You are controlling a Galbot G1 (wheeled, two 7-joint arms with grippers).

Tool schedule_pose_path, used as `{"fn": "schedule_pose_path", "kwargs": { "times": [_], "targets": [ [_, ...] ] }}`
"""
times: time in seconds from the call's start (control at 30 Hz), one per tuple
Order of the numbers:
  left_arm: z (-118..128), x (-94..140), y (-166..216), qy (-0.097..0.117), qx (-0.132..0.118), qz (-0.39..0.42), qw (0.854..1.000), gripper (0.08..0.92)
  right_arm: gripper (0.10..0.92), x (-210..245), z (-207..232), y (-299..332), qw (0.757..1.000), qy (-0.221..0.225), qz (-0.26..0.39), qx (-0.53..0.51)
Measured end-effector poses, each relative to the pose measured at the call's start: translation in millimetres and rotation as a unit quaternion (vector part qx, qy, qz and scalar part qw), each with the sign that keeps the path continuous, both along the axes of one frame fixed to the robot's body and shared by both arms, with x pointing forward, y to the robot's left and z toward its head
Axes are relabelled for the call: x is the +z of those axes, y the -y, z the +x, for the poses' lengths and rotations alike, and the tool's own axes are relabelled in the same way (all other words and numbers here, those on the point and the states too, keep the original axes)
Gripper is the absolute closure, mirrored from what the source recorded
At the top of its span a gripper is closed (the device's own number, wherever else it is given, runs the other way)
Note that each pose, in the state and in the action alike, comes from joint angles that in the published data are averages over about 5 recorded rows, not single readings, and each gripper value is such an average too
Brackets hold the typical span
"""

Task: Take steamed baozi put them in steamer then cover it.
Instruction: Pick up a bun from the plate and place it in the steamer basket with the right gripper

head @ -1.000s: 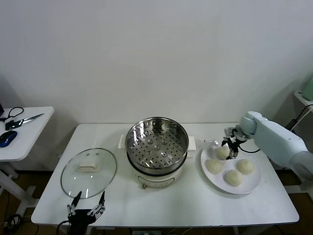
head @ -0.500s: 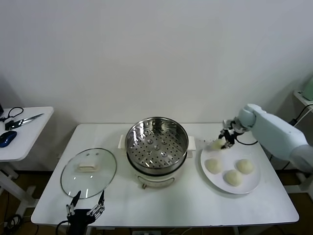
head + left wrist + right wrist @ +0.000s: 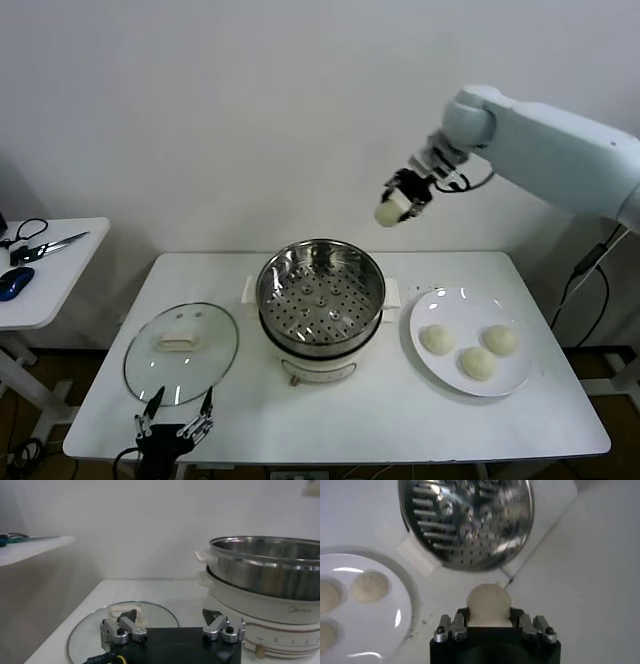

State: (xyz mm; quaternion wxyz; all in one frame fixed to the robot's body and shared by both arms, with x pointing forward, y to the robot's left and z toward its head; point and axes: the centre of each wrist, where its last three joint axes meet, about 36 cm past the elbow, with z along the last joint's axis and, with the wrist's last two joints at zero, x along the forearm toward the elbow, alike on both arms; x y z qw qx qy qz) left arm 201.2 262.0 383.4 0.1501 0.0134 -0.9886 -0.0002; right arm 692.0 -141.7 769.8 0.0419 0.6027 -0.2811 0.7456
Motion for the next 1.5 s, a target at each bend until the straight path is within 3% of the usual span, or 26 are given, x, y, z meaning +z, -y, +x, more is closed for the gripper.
{"fn": "schedule_pose_path", "kwargs": {
  "times": [0.4,0.67,0.97,1.27,1.5],
  "targets": [
    [-2.0,-0.2,-1.5,-0.001,0.008,0.002,1.000,0.177,0.462,-78.9,-6.0,-75.9,0.981,0.021,-0.079,0.177],
    [-4.0,-1.7,0.3,-0.002,0.009,0.003,1.000,0.177,0.462,-138.9,6.2,-87.0,0.973,0.026,-0.089,0.210],
    [-3.5,-2.0,4.1,-0.001,0.009,0.002,1.000,0.177,0.453,-175.9,18.0,-90.7,0.971,0.032,-0.094,0.216],
    [-3.9,-0.2,5.2,0.004,0.008,0.004,1.000,0.177,0.236,-185.8,22.3,-91.7,0.973,0.026,-0.092,0.211],
    [-4.1,3.1,6.3,0.007,0.009,0.007,1.000,0.177,0.200,-152.6,24.4,-81.6,0.980,0.012,-0.082,0.182]
  ]
}}
